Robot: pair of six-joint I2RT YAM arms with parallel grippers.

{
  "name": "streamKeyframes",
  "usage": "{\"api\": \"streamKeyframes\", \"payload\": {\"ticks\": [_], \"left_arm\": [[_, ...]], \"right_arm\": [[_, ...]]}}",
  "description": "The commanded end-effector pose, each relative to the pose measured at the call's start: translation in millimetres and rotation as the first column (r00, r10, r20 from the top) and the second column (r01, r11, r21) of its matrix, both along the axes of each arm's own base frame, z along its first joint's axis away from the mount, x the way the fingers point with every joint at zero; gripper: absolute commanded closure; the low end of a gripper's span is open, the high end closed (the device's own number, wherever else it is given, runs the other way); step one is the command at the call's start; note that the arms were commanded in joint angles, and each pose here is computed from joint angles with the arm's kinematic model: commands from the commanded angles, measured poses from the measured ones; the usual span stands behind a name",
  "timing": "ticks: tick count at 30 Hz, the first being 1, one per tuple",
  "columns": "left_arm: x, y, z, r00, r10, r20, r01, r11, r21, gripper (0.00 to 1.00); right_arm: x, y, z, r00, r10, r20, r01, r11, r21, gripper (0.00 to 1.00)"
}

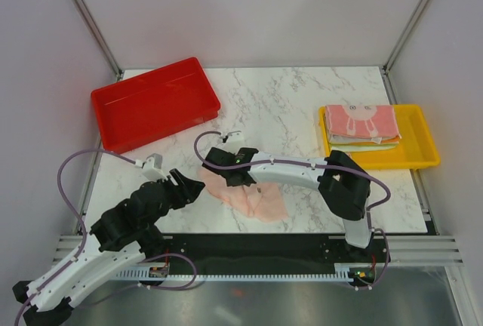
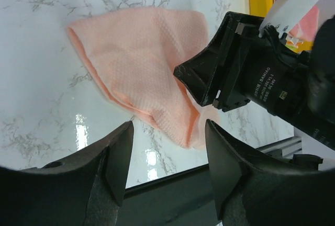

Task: Fold and stack the towels
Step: Flatten out the crumpled towel

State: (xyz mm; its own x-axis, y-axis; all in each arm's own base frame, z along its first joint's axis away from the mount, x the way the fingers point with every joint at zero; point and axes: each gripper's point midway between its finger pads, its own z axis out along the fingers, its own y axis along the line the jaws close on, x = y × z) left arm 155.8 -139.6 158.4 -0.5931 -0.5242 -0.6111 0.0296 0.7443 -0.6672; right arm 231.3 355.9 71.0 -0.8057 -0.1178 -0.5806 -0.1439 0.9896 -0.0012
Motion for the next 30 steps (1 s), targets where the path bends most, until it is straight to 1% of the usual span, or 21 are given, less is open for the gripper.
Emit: {"api": "streamKeyframes", "payload": {"ticks": [1, 5, 10, 13, 14, 15, 20, 27, 28, 29, 30], "left_arm": [[4.9, 11.5, 14.0, 0.997, 0.075, 0.015, -0.075, 0.997, -0.016, 0.36], [4.6, 15.3, 19.8, 0.996, 0.084, 0.032, -0.083, 0.996, -0.023, 0.35], [3.2, 19.5, 23.5, 0.995, 0.09, 0.047, -0.089, 0.996, -0.028, 0.35], [2.8, 20.7, 22.7, 0.995, 0.093, 0.047, -0.092, 0.995, -0.027, 0.35], [2.8, 21.0, 21.8, 0.994, 0.096, 0.045, -0.095, 0.995, -0.026, 0.35], [2.6, 20.8, 21.5, 0.995, 0.095, 0.043, -0.094, 0.995, -0.027, 0.35], [3.4, 21.1, 22.1, 0.994, 0.098, 0.044, -0.097, 0.995, -0.023, 0.35], [3.6, 20.1, 19.7, 0.995, 0.096, 0.036, -0.096, 0.995, -0.018, 0.35], [3.5, 19.9, 19.3, 0.995, 0.094, 0.036, -0.093, 0.996, -0.015, 0.34], [3.2, 19.1, 18.9, 0.996, 0.088, 0.036, -0.087, 0.996, -0.011, 0.34], [3.1, 18.3, 18.1, 0.996, 0.079, 0.037, -0.079, 0.997, -0.003, 0.34]], "right_arm": [[5.5, -19.4, -4.4, 0.999, -0.027, 0.034, 0.032, 0.99, -0.135, 0.56], [4.1, -18.7, -13.7, 0.999, -0.019, 0.039, 0.026, 0.981, -0.191, 0.57], [6.2, -30.3, -18.9, 0.998, -0.031, 0.062, 0.046, 0.961, -0.272, 0.57], [9.7, -36.0, -16.4, 0.995, -0.033, 0.089, 0.058, 0.954, -0.295, 0.6], [11.5, -39.8, -15.1, 0.994, -0.035, 0.1, 0.065, 0.948, -0.311, 0.63], [12.2, -39.6, -12.5, 0.994, -0.034, 0.107, 0.066, 0.947, -0.314, 0.64], [15.7, -47.4, -5.7, 0.99, -0.036, 0.137, 0.083, 0.934, -0.349, 0.65], [17.1, -60.0, -9.9, 0.991, -0.044, 0.125, 0.088, 0.921, -0.379, 0.64], [17.7, -60.1, -5.8, 0.992, -0.036, 0.122, 0.08, 0.924, -0.374, 0.62], [19.5, -58.8, -1.9, 0.994, -0.009, 0.111, 0.05, 0.927, -0.371, 0.56], [21.9, -53.6, 1.1, 0.995, 0.018, 0.102, 0.019, 0.937, -0.349, 0.54]]}}
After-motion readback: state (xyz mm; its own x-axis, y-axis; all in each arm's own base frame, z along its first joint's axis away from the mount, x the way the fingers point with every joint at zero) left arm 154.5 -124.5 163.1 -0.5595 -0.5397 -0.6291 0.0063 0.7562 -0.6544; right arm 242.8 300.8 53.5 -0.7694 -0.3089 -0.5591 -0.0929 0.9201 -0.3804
